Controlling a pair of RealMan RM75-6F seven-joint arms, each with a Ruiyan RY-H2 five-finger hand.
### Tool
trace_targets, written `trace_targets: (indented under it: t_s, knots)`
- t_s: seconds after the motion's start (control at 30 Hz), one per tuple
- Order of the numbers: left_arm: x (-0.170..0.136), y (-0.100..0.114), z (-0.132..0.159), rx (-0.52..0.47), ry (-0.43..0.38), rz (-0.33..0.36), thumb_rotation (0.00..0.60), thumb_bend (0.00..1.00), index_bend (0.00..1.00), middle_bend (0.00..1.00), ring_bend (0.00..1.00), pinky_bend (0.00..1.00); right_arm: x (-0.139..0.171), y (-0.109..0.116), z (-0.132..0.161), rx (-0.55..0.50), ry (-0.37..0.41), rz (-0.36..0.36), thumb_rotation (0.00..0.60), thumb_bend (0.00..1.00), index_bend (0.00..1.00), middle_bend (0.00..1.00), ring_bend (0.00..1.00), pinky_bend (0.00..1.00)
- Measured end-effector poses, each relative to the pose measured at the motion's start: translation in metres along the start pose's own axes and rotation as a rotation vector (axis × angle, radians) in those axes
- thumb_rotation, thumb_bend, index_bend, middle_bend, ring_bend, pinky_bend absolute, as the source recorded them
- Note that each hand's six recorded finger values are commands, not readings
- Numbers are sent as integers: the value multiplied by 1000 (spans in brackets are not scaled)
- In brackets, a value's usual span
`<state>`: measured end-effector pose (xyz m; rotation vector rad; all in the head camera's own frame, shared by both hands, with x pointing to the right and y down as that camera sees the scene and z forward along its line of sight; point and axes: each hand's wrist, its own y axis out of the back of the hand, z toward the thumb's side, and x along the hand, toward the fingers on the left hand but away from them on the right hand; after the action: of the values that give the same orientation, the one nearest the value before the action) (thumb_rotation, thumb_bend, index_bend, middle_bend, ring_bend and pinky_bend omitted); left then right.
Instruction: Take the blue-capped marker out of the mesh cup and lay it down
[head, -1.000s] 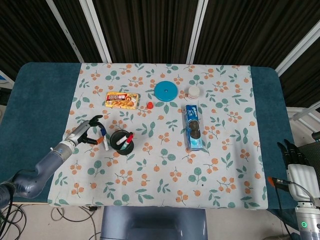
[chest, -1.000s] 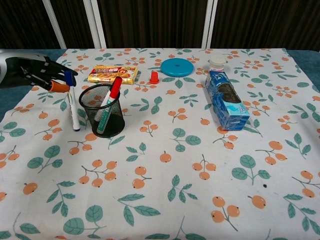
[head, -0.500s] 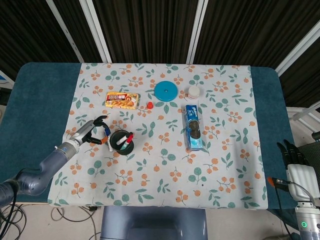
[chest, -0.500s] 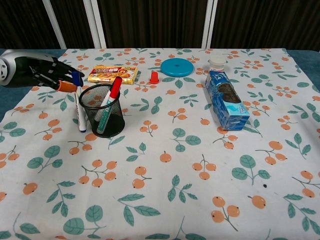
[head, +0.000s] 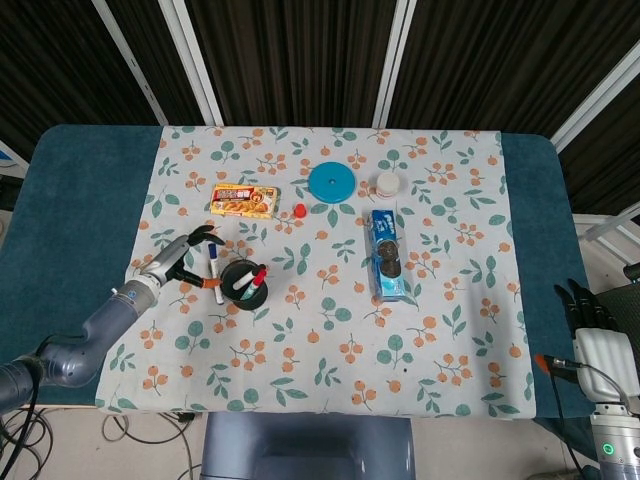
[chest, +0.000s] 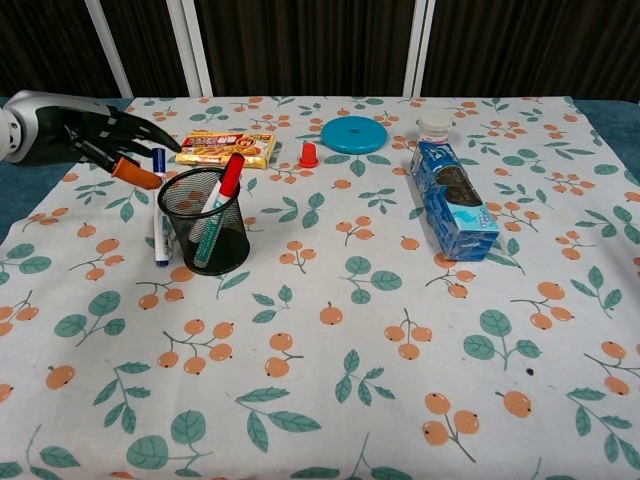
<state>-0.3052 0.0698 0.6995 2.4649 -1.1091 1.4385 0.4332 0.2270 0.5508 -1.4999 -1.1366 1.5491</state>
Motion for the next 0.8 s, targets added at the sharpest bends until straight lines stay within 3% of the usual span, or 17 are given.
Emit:
trace_targets:
  t_s: [0.2,0.4,0.6,0.8]
  knots:
    - [-11,22,18,54,-80,113,600,129,151,0,0,0,0,0,0,-2,-1,2,600,116,96,9,62,175]
    - [-36,43,34,188,-143,230,600,162,159,0,0,0,1,0,0,1,-2,-1,600,116,96,9,62,175]
    - [-62,57,28,376,-119,325,600,182,169,0,0,0,0,0,0,4,-1,-3,600,116,96,9,62,175]
    - [-104,69,9,585,-65,492,600,182,169,0,0,0,0,0,1,3,0,-7,600,117,96,9,62,175]
